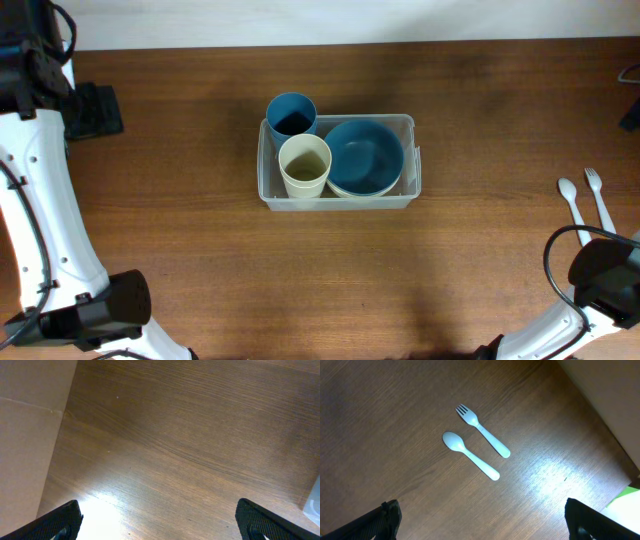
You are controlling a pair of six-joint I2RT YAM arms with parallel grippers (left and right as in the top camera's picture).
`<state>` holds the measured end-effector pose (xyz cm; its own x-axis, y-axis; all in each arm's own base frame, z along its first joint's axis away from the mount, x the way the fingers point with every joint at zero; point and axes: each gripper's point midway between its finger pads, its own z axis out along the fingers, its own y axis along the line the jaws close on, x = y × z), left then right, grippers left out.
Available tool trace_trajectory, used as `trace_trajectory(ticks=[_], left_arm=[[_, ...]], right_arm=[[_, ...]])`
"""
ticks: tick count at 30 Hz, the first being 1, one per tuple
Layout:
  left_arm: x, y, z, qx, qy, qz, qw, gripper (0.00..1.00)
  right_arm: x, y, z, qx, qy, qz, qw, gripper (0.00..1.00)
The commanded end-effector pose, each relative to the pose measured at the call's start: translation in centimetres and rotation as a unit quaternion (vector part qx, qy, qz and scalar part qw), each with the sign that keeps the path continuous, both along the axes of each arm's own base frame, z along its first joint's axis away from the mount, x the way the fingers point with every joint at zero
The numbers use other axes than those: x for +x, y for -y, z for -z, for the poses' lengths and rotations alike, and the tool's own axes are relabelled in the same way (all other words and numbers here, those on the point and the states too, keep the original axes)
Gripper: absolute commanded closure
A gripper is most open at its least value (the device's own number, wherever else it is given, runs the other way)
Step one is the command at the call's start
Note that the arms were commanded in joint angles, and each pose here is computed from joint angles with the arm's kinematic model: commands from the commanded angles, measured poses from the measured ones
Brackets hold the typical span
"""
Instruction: Pack container
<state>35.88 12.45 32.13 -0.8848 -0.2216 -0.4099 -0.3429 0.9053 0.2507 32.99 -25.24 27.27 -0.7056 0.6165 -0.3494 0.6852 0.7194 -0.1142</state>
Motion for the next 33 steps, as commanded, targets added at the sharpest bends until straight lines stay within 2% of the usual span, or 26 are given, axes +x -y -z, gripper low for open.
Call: trace_trajectory(ticks=[1,9,15,29,33], left_arm=[[-0.4,-0.5,-1.5,0.015,0.023,-0.006,1.0,0.0],[-0.5,-0.4,-1.5,0.015,0.022,-0.006,1.0,0.0],[-0.5,-0.4,-1.5,0.015,0.021,-0.006,1.0,0.0],[-0.5,-0.4,-1.5,0.015,0.021,-0.006,1.0,0.0],[-0.5,-0.4,-1.5,0.015,0.021,-0.006,1.0,0.0]], right_arm=[[-0.1,0.2,0.2,-0.003,-0.006,0.002,1.0,0.01],[-0.1,0.2,0.2,-0.003,-0.006,0.002,1.0,0.01],[1.7,1.4,-0.7,-0.031,0.033,0.003,0.999,0.01],[2.0,1.2,-0.7,-0.024,0.041,0.001,0.999,0.01],[2.7,0.3,-0.6,0.002,0.06,-0.013,0.998,0.01]])
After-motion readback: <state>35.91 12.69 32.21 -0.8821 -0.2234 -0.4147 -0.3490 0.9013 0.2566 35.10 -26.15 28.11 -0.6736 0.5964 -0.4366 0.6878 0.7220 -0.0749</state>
